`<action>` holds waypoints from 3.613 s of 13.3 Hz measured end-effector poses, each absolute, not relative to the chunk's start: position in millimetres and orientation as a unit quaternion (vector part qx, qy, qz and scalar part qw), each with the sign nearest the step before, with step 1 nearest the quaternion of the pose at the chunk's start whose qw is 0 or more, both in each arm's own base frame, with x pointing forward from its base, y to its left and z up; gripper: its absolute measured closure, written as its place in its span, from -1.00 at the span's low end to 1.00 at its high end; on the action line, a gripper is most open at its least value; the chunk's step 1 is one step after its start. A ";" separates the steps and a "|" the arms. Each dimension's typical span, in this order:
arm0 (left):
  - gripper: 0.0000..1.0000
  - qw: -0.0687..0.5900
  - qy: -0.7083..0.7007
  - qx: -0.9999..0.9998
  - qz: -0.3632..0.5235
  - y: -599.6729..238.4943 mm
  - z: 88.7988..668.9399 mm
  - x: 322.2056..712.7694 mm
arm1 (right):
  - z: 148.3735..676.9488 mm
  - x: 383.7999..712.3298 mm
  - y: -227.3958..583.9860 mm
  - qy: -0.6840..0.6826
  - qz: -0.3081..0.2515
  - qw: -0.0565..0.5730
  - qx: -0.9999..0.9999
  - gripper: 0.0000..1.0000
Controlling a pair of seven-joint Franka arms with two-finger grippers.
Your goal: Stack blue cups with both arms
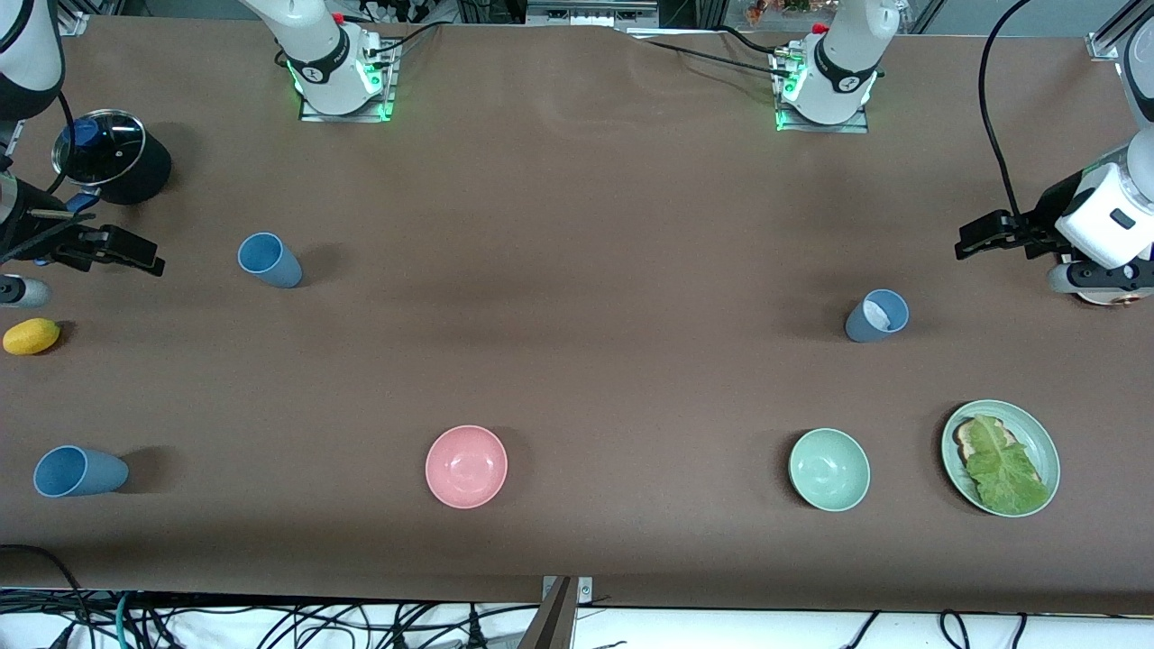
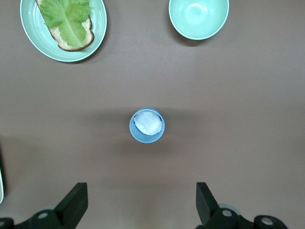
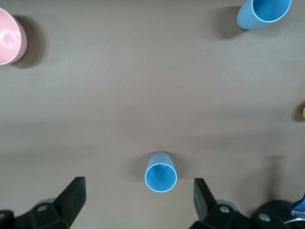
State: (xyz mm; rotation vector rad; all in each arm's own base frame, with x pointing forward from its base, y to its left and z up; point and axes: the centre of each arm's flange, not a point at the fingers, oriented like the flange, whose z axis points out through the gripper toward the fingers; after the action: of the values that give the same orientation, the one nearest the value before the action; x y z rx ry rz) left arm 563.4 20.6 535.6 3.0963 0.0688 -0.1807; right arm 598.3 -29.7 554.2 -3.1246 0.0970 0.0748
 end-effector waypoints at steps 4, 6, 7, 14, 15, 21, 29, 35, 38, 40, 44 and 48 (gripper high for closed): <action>-1.00 0.020 0.023 0.998 -0.060 21.0 533.8 563.6 | 550.8 598.0 -29.3 0.031 0.031 0.007 -0.999 -1.00; -1.00 0.020 0.023 0.998 -0.060 21.1 533.3 563.5 | 542.7 597.8 -29.2 0.031 0.041 0.007 -0.999 -1.00; -1.00 0.020 0.023 0.998 -0.061 21.1 533.1 563.5 | 534.8 597.9 -29.2 0.031 0.048 0.007 -0.998 -1.00; -1.00 0.020 0.024 0.998 -0.063 22.7 530.3 564.0 | 441.3 593.7 -31.8 0.035 0.064 0.005 -0.997 -1.00; -1.00 0.020 0.024 0.997 -0.064 23.0 529.7 564.2 | 430.9 590.9 -32.0 0.036 0.067 0.005 -0.997 -1.00; -1.00 0.019 0.025 0.997 -0.065 23.8 526.1 565.8 | 375.8 559.1 -34.2 0.040 0.065 0.008 -0.997 -1.00; -1.00 0.019 0.037 0.996 -0.079 36.7 505.9 571.1 | 312.2 509.6 -33.3 0.046 0.066 0.009 -0.997 -1.00; -1.00 0.009 0.044 0.993 -0.109 45.3 374.5 585.2 | 294.0 502.1 -20.4 0.062 0.059 0.006 -0.996 -1.00; -1.00 0.007 0.054 0.995 -0.086 60.3 320.6 566.6 | 286.0 502.7 -17.2 0.066 0.060 0.004 -0.996 -1.00; -1.00 0.007 0.055 0.995 -0.084 60.6 296.1 553.1 | 278.4 501.7 -17.3 0.071 0.066 0.003 -0.995 -1.00; -1.00 0.007 0.055 0.993 -0.102 59.6 274.8 537.6 | 268.3 500.3 -17.0 0.079 0.075 0.002 -0.994 -1.00; -0.74 0.006 0.055 0.992 -0.115 59.7 255.1 536.0 | 267.3 503.2 -11.1 0.088 0.065 0.013 -0.994 -1.00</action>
State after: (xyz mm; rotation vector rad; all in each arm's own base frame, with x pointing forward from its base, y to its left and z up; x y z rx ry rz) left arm 536.0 59.7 255.1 3.1030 0.1736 -0.3605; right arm 503.2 -11.1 267.3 -3.0966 0.2726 0.2038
